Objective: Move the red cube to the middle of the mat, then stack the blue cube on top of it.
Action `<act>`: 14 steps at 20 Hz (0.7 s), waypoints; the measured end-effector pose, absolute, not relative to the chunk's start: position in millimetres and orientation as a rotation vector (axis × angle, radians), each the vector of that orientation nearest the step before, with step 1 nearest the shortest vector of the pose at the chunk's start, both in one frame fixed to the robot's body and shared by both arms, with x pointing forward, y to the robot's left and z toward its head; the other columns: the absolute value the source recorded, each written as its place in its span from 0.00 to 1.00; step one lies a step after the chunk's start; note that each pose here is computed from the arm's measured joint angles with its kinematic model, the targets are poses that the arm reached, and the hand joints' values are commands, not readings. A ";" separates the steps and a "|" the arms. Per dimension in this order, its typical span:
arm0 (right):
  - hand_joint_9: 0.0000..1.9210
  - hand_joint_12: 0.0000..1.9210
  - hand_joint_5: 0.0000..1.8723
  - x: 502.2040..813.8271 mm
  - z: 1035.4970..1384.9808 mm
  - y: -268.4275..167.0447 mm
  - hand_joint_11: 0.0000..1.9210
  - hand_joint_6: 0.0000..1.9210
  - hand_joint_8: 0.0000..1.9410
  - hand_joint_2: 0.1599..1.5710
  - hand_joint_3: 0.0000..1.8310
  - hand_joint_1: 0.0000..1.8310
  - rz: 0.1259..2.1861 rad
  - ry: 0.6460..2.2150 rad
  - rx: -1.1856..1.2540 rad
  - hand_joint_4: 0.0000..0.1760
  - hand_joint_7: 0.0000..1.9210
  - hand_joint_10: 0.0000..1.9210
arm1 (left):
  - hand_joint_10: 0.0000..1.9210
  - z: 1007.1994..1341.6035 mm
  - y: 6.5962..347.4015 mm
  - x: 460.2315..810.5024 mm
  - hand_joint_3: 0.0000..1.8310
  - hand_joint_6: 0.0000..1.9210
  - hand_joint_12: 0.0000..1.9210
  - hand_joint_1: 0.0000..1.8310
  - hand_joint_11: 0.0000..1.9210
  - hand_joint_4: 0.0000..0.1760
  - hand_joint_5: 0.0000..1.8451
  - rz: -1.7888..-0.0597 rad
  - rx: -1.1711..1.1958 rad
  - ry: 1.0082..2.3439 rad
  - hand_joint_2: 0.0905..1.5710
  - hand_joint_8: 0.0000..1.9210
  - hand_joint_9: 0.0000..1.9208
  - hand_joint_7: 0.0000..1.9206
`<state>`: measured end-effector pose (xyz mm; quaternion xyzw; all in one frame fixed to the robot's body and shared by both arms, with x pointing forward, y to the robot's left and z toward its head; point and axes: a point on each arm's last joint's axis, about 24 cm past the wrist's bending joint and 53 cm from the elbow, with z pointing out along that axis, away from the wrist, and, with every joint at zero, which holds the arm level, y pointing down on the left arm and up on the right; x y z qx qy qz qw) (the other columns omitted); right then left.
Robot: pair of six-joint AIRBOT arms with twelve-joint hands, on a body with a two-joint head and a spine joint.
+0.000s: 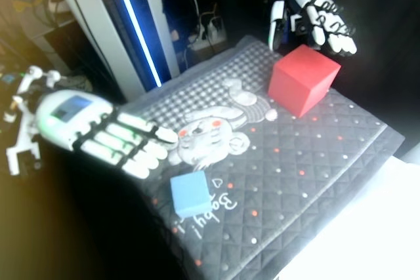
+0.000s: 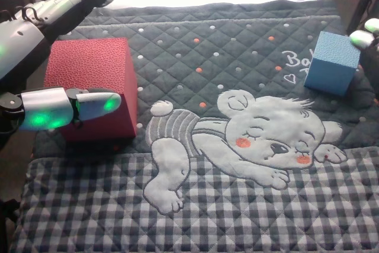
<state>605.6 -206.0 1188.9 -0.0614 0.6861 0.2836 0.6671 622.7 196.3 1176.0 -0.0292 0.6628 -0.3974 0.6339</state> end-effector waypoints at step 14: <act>0.00 0.00 0.00 605.5 1185.1 -203.3 0.00 0.00 0.00 0.71 0.00 0.34 0.650 1.553 -0.128 0.00 0.00 0.00 | 0.00 1120.6 200.2 653.4 0.00 0.00 0.00 0.42 0.00 0.14 0.00 -0.803 -0.161 1.662 0.52 0.00 0.00 0.00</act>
